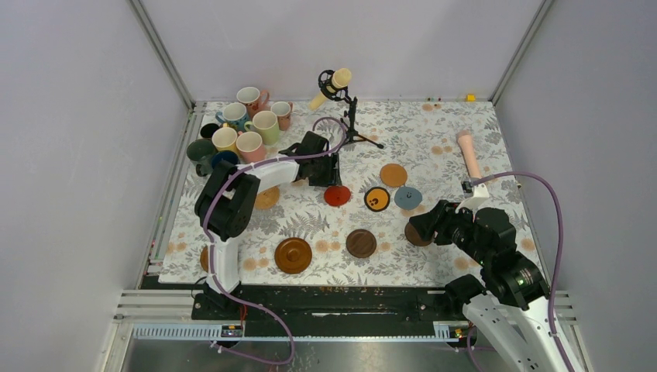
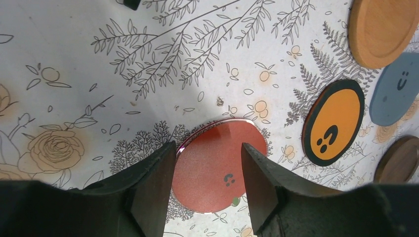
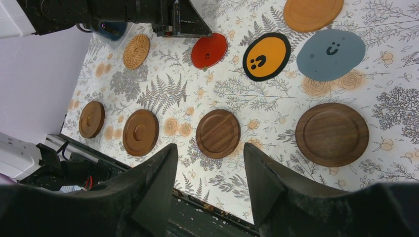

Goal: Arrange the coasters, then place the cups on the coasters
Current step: Move the coaster to the center of the board.

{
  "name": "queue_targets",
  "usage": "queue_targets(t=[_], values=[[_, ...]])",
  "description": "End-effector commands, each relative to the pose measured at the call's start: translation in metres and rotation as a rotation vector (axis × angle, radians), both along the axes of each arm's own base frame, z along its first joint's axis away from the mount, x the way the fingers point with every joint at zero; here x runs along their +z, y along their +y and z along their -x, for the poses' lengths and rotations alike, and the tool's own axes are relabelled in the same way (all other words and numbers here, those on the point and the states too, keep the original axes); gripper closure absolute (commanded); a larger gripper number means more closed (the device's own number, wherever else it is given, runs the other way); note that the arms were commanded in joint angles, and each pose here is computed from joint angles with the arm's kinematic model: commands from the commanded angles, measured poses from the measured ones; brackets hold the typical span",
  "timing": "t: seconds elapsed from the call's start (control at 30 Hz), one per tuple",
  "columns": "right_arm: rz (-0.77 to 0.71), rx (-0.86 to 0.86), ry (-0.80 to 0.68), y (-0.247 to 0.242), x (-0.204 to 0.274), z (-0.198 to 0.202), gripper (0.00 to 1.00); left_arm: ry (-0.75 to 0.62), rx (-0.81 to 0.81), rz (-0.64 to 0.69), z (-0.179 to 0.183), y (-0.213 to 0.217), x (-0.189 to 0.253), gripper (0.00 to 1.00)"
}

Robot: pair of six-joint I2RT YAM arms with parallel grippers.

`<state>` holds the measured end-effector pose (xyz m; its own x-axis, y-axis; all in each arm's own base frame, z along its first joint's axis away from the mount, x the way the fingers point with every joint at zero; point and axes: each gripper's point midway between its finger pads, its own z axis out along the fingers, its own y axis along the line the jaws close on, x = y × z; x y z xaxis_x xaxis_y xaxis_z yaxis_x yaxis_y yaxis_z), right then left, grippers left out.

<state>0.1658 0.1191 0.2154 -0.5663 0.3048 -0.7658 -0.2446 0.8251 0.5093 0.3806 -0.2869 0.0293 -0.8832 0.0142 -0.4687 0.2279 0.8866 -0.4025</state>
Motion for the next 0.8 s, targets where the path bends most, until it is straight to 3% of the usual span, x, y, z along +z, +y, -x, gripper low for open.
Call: queue_targets(t=[0.0,0.77], values=[[0.008,-0.011,-0.036,-0.003,0.012,-0.002,0.4,0.024,-0.033,0.041,0.013,-0.009,-0.004,0.48],[-0.002,-0.011,-0.037,-0.003,0.01,0.001,0.4,0.043,-0.06,0.072,0.035,-0.023,-0.003,0.48]])
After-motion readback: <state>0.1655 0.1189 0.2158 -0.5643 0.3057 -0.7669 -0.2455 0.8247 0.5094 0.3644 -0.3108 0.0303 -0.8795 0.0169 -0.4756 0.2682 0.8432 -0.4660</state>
